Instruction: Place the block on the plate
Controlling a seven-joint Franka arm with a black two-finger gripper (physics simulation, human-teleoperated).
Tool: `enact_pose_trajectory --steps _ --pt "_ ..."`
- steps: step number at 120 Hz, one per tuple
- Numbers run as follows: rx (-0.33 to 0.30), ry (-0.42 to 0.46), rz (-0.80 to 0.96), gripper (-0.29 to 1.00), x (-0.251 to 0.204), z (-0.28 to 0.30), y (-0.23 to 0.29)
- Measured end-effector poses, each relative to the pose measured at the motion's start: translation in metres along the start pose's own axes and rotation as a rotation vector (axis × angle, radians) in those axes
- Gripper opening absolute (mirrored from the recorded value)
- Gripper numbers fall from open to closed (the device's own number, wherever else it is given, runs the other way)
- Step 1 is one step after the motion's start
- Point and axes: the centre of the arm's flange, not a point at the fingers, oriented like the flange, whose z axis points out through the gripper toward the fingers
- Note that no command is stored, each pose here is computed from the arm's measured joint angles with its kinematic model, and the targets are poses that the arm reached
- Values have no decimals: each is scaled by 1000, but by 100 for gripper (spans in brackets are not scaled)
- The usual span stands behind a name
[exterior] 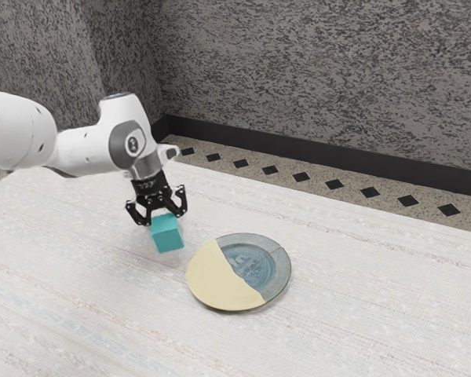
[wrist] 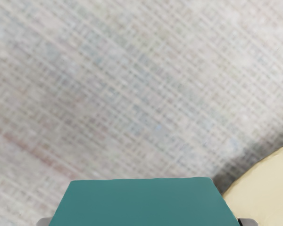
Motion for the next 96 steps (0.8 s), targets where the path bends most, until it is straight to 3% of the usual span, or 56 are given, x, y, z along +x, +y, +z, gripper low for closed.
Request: enact_pose_trajectory --steps 34,53,96 --pt "-10 3 179 38 -62 -21 89" --pt "15 -25 247 38 -88 -1 123" --pt "52 -70 253 42 -94 42 132"
